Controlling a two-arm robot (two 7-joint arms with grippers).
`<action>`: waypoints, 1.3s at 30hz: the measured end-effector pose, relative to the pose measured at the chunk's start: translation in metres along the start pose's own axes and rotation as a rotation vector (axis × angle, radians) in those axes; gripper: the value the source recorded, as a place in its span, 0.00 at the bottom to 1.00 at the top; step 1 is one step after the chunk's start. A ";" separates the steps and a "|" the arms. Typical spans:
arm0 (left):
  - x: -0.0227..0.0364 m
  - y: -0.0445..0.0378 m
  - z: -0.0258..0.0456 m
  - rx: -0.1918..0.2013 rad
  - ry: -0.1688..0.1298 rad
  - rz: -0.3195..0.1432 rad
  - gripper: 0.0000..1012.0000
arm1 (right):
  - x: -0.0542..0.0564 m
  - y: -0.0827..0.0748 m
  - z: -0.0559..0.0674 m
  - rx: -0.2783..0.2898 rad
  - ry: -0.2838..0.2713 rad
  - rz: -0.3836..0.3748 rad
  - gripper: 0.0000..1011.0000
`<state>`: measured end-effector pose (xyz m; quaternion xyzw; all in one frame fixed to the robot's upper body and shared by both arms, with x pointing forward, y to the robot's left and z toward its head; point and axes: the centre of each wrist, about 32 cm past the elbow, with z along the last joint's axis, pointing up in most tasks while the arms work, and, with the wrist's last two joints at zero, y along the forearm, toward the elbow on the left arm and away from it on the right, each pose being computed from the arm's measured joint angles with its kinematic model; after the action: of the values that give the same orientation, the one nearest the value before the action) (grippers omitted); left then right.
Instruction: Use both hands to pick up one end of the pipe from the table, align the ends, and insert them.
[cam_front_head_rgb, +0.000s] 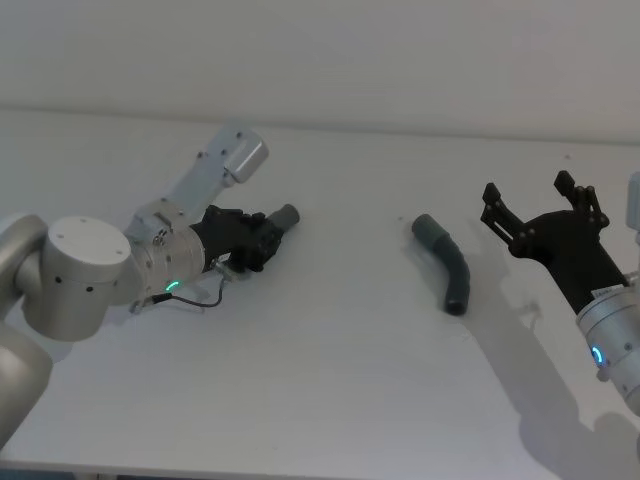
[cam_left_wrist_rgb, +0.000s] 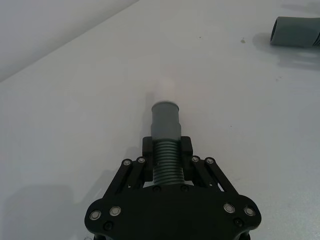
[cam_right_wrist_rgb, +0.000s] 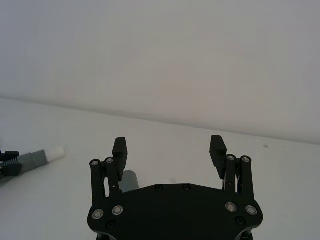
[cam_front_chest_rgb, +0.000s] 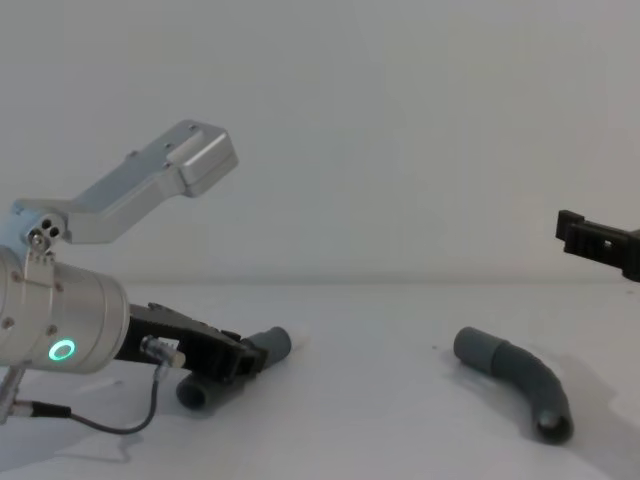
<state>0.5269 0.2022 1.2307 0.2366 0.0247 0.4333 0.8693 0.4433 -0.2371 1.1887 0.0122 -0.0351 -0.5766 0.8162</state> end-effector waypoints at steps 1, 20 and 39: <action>0.0000 0.0000 0.0000 0.000 0.000 0.000 0.30 | 0.000 0.000 0.000 0.000 0.000 0.000 0.99; -0.0001 -0.0001 0.0000 0.001 0.000 0.000 0.30 | -0.001 0.003 0.012 -0.055 0.036 0.083 0.99; -0.0001 -0.0001 0.0000 0.001 0.000 0.000 0.30 | -0.017 0.016 0.026 -0.247 0.072 0.145 0.99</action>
<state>0.5268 0.2021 1.2306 0.2370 0.0251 0.4333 0.8691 0.4505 -0.2154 1.2152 -0.0702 0.0645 -0.5153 0.8517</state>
